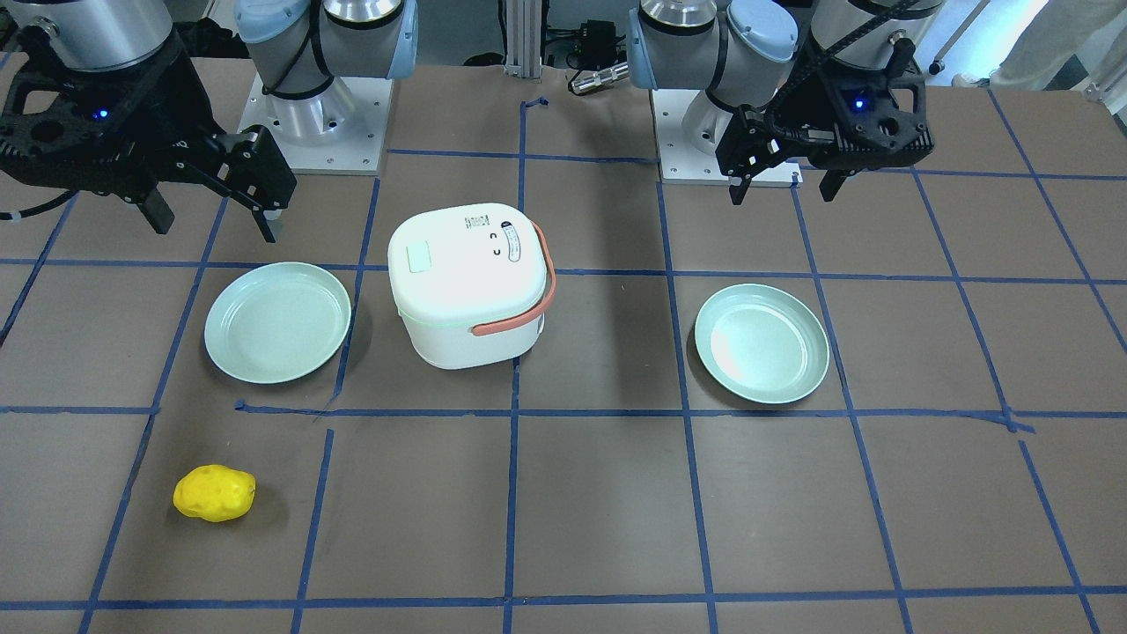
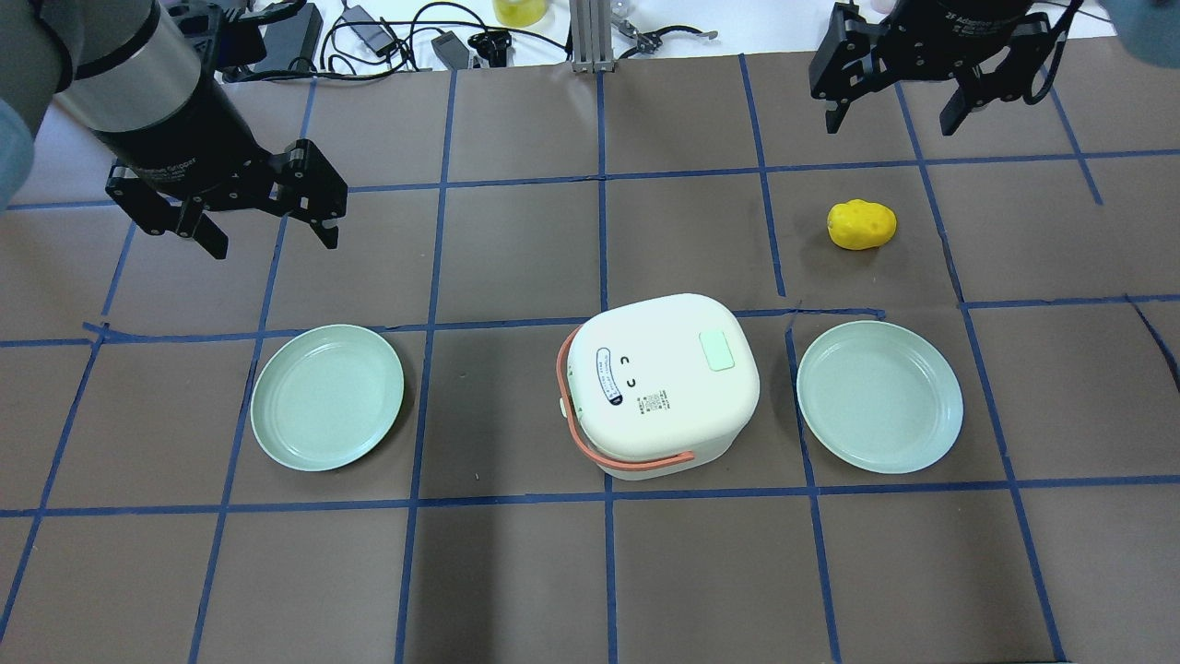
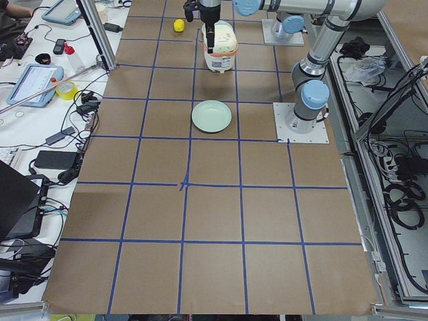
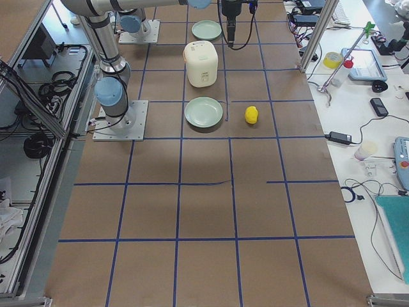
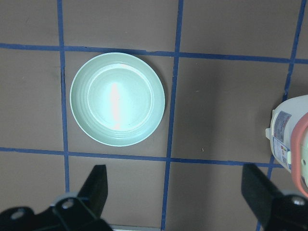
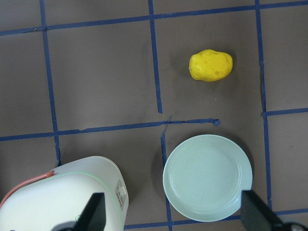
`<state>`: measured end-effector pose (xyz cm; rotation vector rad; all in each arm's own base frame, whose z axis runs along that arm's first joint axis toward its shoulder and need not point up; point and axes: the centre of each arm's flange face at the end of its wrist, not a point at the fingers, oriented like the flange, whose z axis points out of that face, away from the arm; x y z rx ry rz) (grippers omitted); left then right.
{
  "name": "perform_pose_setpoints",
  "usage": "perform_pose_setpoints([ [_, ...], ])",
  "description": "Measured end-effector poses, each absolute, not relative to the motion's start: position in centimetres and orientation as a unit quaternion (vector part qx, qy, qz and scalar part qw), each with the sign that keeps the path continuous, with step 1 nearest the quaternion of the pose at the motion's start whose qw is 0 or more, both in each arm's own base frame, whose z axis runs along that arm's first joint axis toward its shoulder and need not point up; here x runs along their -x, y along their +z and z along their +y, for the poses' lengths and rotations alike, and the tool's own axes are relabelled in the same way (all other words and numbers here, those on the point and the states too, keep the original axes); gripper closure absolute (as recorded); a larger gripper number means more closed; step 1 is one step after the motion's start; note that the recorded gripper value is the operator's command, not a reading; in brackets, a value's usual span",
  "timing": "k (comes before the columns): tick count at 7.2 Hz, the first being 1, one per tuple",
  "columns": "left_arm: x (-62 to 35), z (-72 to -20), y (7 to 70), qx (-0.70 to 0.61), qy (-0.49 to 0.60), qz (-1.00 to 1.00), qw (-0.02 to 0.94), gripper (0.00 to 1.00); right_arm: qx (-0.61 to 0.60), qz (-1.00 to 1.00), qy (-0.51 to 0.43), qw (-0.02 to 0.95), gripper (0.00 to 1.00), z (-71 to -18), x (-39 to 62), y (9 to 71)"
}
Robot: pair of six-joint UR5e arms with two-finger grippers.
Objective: Press rice cooker button
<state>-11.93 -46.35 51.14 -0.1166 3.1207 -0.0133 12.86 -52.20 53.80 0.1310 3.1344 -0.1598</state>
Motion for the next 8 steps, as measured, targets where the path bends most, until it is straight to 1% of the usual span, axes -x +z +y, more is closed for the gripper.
perform_pose_setpoints([
  [1,11.9,-46.3,51.1,0.037,-0.004,0.999,0.009,0.0,-0.042,0.997,-0.06,0.001,0.0,-52.4,-12.9,53.6],
  [2,11.9,-46.4,51.1,0.037,-0.004,0.999,0.009,0.0,-0.042,0.997,-0.07,0.001,0.11,-52.7,-12.9,53.1],
  [3,11.9,-46.4,51.1,0.037,-0.004,0.999,0.009,0.0,-0.041,0.996,-0.079,0.002,0.32,-52.8,-12.9,52.6],
  [4,11.9,-46.4,51.1,0.037,-0.004,0.999,0.009,0.0,-0.04,0.996,-0.082,0.005,0.65,-52.9,-13.0,52.3],
  [5,11.9,-46.3,51.1,0.037,-0.004,0.999,0.009,0.0,-0.038,0.996,-0.08,0.007,0.83,-52.9,-13.0,52.2],
  [6,11.9,-46.4,51.1,0.037,-0.004,0.999,0.009,0.0,-0.037,0.997,-0.073,0.008,0.94,-52.7,-13.1,52.0],
  [7,11.9,-46.4,51.1,0.037,-0.004,0.999,0.009,0.0,-0.035,0.998,-0.056,0.009,0.95,-52.3,-13.3,51.5],
  [8,11.9,-46.4,51.1,0.037,-0.004,0.999,0.009,0.0,-0.028,0.999,-0.028,0.011,1.0,-51.6,-14.0,50.3],
])
